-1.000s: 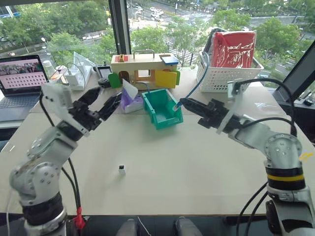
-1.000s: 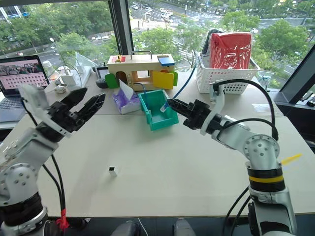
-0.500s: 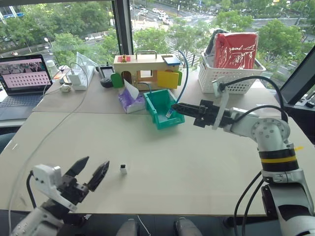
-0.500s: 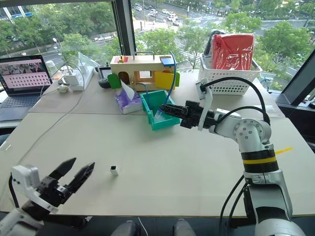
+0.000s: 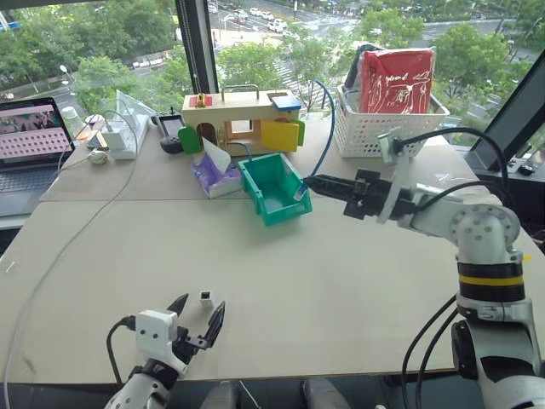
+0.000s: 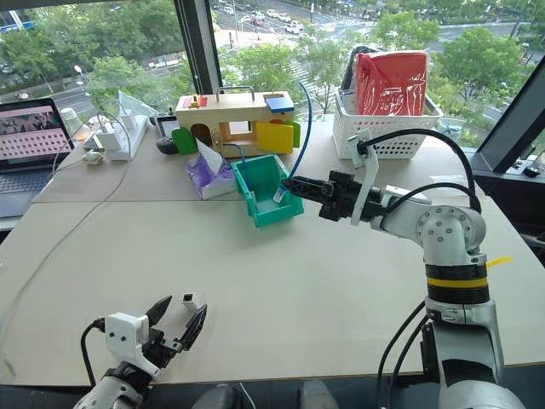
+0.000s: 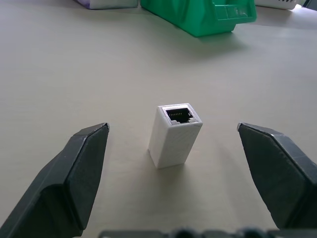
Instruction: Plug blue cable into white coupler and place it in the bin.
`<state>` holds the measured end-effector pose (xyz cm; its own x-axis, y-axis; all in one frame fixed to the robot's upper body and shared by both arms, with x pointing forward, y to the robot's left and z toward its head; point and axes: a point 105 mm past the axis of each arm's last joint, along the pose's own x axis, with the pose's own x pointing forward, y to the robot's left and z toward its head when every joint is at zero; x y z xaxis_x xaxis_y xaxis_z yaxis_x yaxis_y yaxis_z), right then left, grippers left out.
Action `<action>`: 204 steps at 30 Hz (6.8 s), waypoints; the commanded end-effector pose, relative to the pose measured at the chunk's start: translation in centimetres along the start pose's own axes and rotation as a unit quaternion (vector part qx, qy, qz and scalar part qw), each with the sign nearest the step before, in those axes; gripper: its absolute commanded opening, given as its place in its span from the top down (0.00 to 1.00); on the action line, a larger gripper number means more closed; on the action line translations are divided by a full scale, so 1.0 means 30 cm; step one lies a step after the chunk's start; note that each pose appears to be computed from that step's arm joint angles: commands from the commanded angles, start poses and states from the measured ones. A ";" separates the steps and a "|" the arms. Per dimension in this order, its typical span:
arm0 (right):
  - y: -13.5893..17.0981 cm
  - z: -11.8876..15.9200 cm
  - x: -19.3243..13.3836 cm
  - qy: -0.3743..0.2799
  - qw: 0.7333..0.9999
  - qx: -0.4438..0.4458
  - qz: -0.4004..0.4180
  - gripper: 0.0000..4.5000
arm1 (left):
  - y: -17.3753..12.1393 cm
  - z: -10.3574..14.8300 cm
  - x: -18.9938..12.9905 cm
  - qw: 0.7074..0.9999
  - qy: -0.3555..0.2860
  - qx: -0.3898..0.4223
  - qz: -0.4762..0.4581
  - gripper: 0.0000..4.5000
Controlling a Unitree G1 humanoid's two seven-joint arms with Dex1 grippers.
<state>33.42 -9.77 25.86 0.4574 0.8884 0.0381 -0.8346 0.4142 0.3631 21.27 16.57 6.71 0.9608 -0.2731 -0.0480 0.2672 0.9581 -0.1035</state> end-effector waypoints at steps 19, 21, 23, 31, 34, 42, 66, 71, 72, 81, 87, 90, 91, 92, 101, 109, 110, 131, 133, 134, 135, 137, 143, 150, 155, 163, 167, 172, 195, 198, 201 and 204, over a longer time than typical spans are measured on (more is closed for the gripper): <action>0.038 0.055 -0.051 -0.031 0.999 -0.028 -0.020 1.00 | 0.143 0.011 0.084 0.999 -0.017 0.046 -0.022 0.86; 0.039 0.054 -0.054 -0.037 0.999 -0.028 -0.024 1.00 | 0.178 0.051 0.124 0.995 -0.024 0.073 -0.066 0.86; 0.041 0.053 -0.061 -0.044 0.998 -0.029 -0.030 1.00 | 0.180 0.093 0.175 0.987 -0.027 0.091 -0.130 0.86; 0.021 0.022 -0.118 -0.073 0.990 -0.049 -0.111 1.00 | -0.022 0.182 0.389 0.919 -0.003 0.159 -0.361 0.86; 0.026 -0.023 -0.142 -0.089 0.984 -0.038 -0.148 1.00 | -0.166 0.224 0.480 0.914 0.005 0.146 -0.377 0.86; 0.045 -0.155 -0.213 -0.177 0.943 0.038 -0.280 1.00 | -0.376 0.183 0.479 0.837 0.102 0.249 -0.477 0.86; 0.067 -0.452 -0.149 -0.115 0.916 0.184 -0.338 1.00 | -0.414 0.022 0.441 0.822 0.265 0.242 -0.441 0.86; 0.068 -0.472 -0.142 -0.100 0.918 0.191 -0.332 1.00 | -0.419 0.018 0.428 0.832 0.265 0.226 -0.432 0.86; 0.066 -0.474 -0.141 -0.099 0.918 0.192 -0.331 1.00 | -0.419 0.017 0.425 0.832 0.265 0.225 -0.432 0.86; 0.021 -0.487 -0.136 -0.099 0.917 0.195 -0.335 1.00 | -0.414 0.018 0.419 0.840 0.267 0.218 -0.420 0.86; 0.007 -0.498 -0.126 -0.100 0.917 0.202 -0.329 1.00 | -0.414 0.021 0.416 0.843 0.265 0.213 -0.417 0.86; 0.004 -0.504 -0.125 -0.099 0.917 0.203 -0.328 1.00 | -0.415 0.022 0.414 0.843 0.264 0.213 -0.417 0.86; 0.003 -0.504 -0.125 -0.099 0.917 0.204 -0.328 1.00 | -0.416 0.022 0.414 0.843 0.264 0.212 -0.417 0.86; 0.003 -0.506 -0.124 -0.098 0.917 0.205 -0.327 1.00 | -0.416 0.022 0.415 0.844 0.264 0.212 -0.417 0.86; 0.014 -0.517 -0.105 -0.103 0.918 0.235 -0.302 1.00 | -0.425 0.014 0.409 0.844 0.273 0.197 -0.418 0.86; 0.024 -0.502 -0.112 -0.119 0.914 0.248 -0.298 1.00 | -0.422 0.010 0.405 0.847 0.276 0.186 -0.415 0.86; 0.025 -0.503 -0.112 -0.119 0.914 0.250 -0.298 1.00 | -0.423 0.009 0.405 0.847 0.276 0.185 -0.415 0.86; 0.008 -0.548 -0.124 -0.077 0.915 0.237 -0.318 1.00 | -0.420 0.008 0.406 0.849 0.275 0.183 -0.413 0.86; 0.011 -0.551 -0.118 -0.064 0.919 0.225 -0.318 1.00 | -0.420 0.008 0.405 0.848 0.275 0.184 -0.413 0.86; 0.010 -0.553 -0.116 -0.058 0.920 0.219 -0.319 1.00 | -0.420 0.007 0.406 0.848 0.276 0.185 -0.413 0.86; 0.010 -0.556 -0.113 -0.050 0.923 0.212 -0.319 1.00 | -0.418 0.008 0.407 0.847 0.276 0.192 -0.412 0.86; 0.010 -0.559 -0.107 -0.040 0.925 0.202 -0.318 1.00 | -0.417 0.009 0.408 0.846 0.275 0.200 -0.411 0.86; 0.021 -0.565 -0.087 -0.006 0.935 0.171 -0.309 1.00 | -0.423 0.008 0.409 0.839 0.278 0.216 -0.415 0.86; 0.026 -0.569 -0.088 0.005 0.936 0.164 -0.311 1.00 | -0.431 -0.001 0.406 0.836 0.281 0.218 -0.417 0.86; 0.043 -0.564 -0.081 0.005 0.939 0.168 -0.301 1.00 | -0.435 -0.007 0.402 0.837 0.282 0.213 -0.417 0.86; 0.074 -0.597 -0.082 0.026 0.942 0.192 -0.275 1.00 | -0.444 -0.014 0.396 0.838 0.284 0.203 -0.419 0.86; 0.095 -0.623 -0.083 0.058 0.947 0.191 -0.253 1.00 | -0.446 -0.016 0.394 0.840 0.286 0.196 -0.418 0.86; 0.076 -0.655 -0.079 0.084 0.945 0.190 -0.251 1.00 | -0.449 -0.019 0.390 0.840 0.287 0.193 -0.418 0.86; 0.033 -0.372 -0.120 -0.060 0.953 0.180 -0.235 1.00 | -0.446 0.052 0.375 0.851 0.228 0.110 -0.460 0.52; 0.024 -0.297 -0.135 -0.084 0.955 0.167 -0.232 1.00 | -0.415 0.056 0.382 0.854 0.218 0.128 -0.455 0.24; 0.004 -0.185 -0.152 -0.104 0.960 0.132 -0.225 1.00 | -0.375 0.078 0.380 0.857 0.191 0.137 -0.458 0.06; -0.021 -0.094 -0.140 -0.099 0.969 0.083 -0.213 1.00 | -0.325 0.122 0.398 0.878 0.148 0.132 -0.436 0.00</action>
<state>30.76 -13.11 21.02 0.8285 0.5588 -0.0354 -0.4484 0.7000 0.5558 29.72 3.65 9.14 0.2903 -0.8688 -0.4013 0.9435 0.3298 -0.0317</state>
